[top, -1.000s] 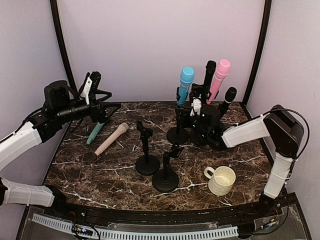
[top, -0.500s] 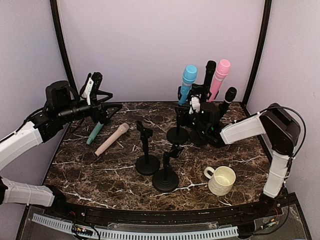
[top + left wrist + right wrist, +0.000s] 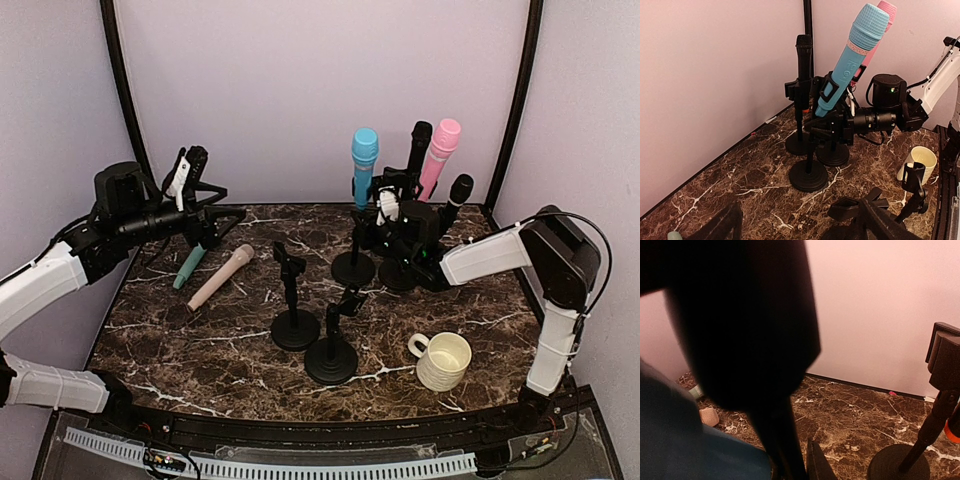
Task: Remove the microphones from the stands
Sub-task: Pick up the microphone stand with the microphone from the center of the board.
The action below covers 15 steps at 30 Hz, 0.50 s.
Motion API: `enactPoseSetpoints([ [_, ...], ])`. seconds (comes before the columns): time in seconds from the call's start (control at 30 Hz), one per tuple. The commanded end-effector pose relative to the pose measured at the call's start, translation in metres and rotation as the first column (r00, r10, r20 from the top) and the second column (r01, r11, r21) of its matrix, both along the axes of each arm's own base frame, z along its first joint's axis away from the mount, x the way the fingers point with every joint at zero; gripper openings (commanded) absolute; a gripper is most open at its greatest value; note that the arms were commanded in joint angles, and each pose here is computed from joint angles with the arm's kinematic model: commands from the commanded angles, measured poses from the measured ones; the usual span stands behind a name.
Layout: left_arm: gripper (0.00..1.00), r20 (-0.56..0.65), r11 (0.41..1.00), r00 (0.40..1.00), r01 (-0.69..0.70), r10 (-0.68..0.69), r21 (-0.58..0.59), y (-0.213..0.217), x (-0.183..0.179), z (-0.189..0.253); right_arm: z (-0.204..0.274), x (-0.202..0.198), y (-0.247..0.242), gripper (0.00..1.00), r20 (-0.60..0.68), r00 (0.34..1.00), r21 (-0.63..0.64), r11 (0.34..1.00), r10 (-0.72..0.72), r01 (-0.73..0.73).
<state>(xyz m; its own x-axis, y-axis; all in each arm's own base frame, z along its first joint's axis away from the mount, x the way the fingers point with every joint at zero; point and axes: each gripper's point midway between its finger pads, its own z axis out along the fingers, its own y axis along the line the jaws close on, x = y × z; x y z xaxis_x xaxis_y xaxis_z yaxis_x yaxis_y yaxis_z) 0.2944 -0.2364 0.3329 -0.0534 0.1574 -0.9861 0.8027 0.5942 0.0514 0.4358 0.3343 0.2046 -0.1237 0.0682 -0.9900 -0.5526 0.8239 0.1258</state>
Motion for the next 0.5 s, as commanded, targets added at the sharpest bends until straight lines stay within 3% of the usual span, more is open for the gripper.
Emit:
enactPoseSetpoints([
  [0.0,0.82,0.003,1.000,1.000,0.011,-0.011,0.014,-0.002,-0.001,-0.006,0.026,0.004,-0.001,0.05,0.075,0.997,0.009,1.000,-0.009,0.008],
  [0.1,0.82,0.002,1.000,1.000,0.011,-0.011,0.017,-0.002,-0.001,-0.007,0.030,0.004,-0.001,0.00,0.089,0.996,-0.013,1.000,-0.009,0.010],
  [0.47,0.82,0.007,1.000,1.000,-0.017,0.016,0.017,0.000,0.002,-0.008,0.083,-0.001,-0.005,0.00,0.142,0.990,0.042,0.999,-0.020,0.014],
])
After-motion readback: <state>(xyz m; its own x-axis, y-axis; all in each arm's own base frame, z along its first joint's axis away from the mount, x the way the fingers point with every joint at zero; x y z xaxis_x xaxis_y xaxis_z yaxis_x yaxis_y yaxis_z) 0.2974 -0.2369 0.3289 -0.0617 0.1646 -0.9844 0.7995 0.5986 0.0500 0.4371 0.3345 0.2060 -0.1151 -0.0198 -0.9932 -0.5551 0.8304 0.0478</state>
